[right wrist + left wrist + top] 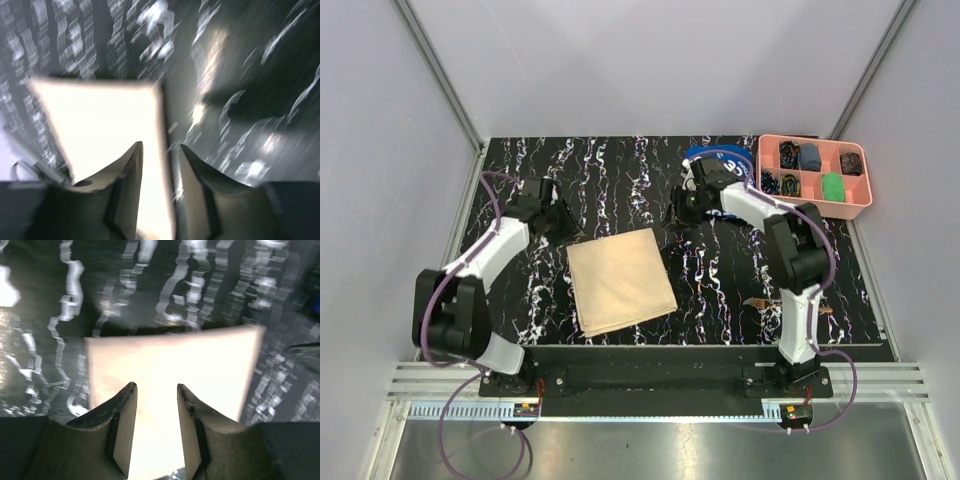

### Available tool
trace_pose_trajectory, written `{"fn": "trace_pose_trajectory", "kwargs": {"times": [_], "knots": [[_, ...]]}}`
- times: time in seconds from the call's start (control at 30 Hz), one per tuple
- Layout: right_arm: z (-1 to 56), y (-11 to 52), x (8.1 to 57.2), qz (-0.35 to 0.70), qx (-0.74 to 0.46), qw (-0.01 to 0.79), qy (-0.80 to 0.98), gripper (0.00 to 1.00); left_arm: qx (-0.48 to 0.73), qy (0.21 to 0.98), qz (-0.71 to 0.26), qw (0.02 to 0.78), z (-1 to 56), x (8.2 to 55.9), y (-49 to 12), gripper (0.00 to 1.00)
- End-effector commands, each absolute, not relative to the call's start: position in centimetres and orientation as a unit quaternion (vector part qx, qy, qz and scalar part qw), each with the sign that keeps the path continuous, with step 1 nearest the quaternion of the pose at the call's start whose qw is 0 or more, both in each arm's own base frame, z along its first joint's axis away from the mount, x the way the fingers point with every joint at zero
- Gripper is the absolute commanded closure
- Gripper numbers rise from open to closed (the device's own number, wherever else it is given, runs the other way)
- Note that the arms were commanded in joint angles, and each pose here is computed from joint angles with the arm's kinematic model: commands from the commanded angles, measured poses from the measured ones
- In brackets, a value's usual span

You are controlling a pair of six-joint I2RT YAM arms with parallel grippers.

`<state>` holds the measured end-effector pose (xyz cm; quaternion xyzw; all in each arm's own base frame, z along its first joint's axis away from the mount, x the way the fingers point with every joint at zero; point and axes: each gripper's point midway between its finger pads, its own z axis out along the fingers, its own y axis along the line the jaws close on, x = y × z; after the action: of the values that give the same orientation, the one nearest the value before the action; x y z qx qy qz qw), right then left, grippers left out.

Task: Fold the napkin into a case and place the utensils inside
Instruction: Smooth out the square-folded napkin at the center of the board, then rotate the square-folded napkin at the center of the board.

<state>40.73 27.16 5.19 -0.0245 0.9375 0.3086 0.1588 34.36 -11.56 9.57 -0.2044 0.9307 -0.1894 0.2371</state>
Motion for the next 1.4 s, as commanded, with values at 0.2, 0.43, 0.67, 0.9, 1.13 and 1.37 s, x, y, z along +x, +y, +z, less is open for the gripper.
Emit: {"fn": "trace_pose_trajectory", "kwargs": {"times": [0.2,0.43,0.67,0.9,1.13,1.37], "knots": [[8.3,32.3,28.6,0.42,-0.056,0.083,0.902,0.55,-0.112,0.95,-0.236,0.17,7.2,24.1,-19.3,0.79],[3.4,29.0,25.4,0.371,-0.042,0.065,0.925,0.59,-0.123,0.959,-0.223,0.126,3.3,16.3,-18.0,0.79],[0.2,27.0,28.0,0.307,-0.044,0.083,0.947,0.59,-0.136,0.969,-0.189,0.085,-0.3,12.5,-16.0,0.79],[0.6,27.3,35.7,0.24,-0.085,0.146,0.956,0.58,-0.038,0.959,-0.266,0.091,3.9,13.2,-22.0,0.75],[7.2,27.1,37.8,0.208,-0.09,0.184,0.956,0.43,-0.016,0.944,-0.25,0.215,12.4,20.4,-23.5,0.51],[7.4,29.5,32.6,0.248,-0.078,0.142,0.955,0.33,-0.068,0.962,-0.149,0.22,9.4,27.2,-17.9,0.66]]}}
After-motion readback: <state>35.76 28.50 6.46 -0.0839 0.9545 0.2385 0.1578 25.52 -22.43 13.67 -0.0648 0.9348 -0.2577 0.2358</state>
